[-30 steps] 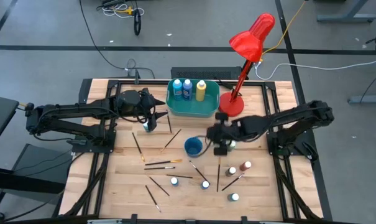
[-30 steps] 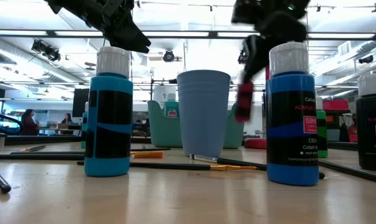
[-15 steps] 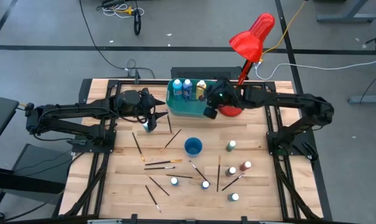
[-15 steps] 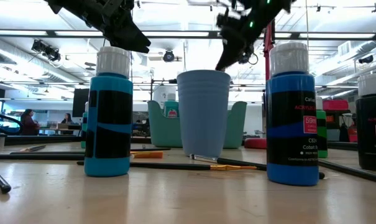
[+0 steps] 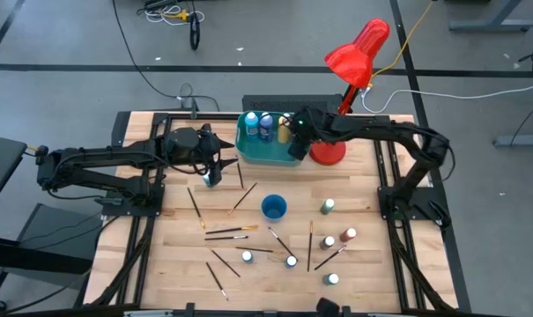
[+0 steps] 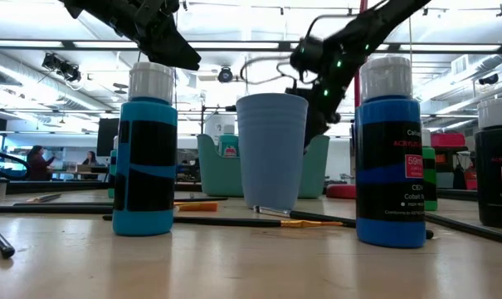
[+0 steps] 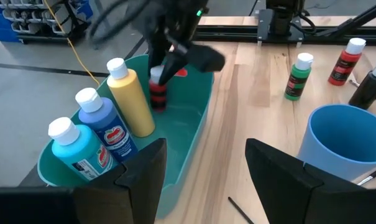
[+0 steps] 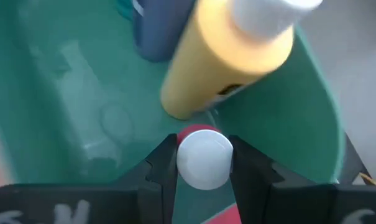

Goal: Pick & Place Paint Supplies
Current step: Put the red paint bottle into the green bin

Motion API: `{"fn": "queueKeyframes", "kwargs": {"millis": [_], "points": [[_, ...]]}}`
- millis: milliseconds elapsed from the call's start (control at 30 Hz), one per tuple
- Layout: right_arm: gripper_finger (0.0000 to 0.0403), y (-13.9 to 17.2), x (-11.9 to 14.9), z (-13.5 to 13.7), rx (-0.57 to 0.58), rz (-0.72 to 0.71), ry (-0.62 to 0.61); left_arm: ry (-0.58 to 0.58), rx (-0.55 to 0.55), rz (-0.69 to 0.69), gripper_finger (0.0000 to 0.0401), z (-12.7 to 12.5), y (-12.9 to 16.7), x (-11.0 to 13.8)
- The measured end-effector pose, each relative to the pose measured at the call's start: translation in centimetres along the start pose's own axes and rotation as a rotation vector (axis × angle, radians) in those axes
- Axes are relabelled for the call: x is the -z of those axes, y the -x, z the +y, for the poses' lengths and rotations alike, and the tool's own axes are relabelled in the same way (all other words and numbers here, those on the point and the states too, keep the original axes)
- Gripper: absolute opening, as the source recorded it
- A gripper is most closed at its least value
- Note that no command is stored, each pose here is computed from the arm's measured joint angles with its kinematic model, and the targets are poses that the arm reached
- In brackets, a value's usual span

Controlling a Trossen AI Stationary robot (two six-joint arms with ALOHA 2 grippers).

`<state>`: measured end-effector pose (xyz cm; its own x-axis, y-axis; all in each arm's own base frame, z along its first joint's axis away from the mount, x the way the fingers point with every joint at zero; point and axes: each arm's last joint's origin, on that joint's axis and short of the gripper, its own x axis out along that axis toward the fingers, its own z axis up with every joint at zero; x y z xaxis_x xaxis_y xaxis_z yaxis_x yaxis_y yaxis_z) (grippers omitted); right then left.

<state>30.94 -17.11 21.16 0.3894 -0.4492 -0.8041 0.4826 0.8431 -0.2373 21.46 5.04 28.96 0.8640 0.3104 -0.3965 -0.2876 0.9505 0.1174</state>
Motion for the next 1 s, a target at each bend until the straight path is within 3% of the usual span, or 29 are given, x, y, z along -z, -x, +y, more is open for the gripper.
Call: {"fn": "queueKeyframes", "kwargs": {"millis": [267, 700, 1000], "points": [[0.0113, -2.5, -0.3, -1.5, -0.045, -0.059, -0.024, -0.03, -0.001, 0.006, 0.0231, 0.0, -0.1, 0.1], [0.0115, -3.0, -0.2, -3.8, -0.078, -0.096, -0.057, -0.021, -0.008, 0.006, 0.0231, 0.0, -0.1, 0.1], [0.0173, -3.0, -0.6, -3.9, -0.07, -0.137, -0.051, -0.009, -0.008, 0.006, 0.0231, 0.0, -0.1, 0.1]]}}
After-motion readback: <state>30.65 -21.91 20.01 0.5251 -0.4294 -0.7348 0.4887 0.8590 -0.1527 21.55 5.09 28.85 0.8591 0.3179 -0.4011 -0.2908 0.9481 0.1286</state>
